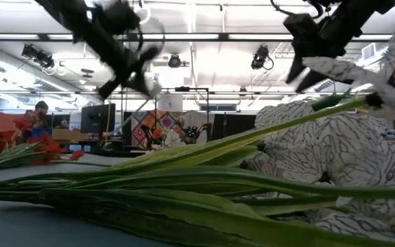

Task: Sort flowers into vase by color
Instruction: Put the top white flower into the yellow vase

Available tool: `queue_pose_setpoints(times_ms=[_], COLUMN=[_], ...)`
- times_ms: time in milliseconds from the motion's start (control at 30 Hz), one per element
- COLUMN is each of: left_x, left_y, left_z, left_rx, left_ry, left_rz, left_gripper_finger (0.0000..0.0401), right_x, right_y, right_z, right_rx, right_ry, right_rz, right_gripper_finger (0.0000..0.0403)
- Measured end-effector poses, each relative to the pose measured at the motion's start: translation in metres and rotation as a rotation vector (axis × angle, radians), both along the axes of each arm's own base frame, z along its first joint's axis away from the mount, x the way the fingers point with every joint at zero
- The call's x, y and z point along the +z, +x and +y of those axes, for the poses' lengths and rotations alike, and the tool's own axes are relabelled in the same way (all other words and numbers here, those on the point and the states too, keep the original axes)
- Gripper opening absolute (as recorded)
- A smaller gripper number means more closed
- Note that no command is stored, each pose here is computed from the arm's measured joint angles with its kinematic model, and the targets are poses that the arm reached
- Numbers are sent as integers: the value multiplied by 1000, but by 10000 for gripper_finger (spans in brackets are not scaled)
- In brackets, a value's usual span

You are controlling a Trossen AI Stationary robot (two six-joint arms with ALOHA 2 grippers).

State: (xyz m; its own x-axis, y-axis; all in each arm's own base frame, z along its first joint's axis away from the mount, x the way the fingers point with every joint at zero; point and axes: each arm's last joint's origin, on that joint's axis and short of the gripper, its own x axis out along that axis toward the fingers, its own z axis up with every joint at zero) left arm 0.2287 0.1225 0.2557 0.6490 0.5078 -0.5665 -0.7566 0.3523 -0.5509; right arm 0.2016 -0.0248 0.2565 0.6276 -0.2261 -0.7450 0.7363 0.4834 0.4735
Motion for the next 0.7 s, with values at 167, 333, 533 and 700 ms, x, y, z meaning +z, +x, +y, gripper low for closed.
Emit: queue_pose_setpoints(times_ms=[167, 333, 533, 700], left_x=[35, 53, 64, 57], left_y=[12, 28, 37, 55], left_z=[-20, -41, -54, -69], left_rx=[-196, -447, -478, -544], left_ry=[269, 503, 593, 617], left_rz=[-188, -319, -457, -523], left_gripper_finger=[10, 12, 13, 14], right_x=[15, 36, 46, 46], right_y=[14, 34, 51, 65], right_z=[1, 8, 19, 31], right_rx=[39, 128, 238, 351], right_ry=[-47, -255, -454, -635], right_rz=[-208, -438, -570, -602], right_gripper_finger=[154, 155, 155, 165])
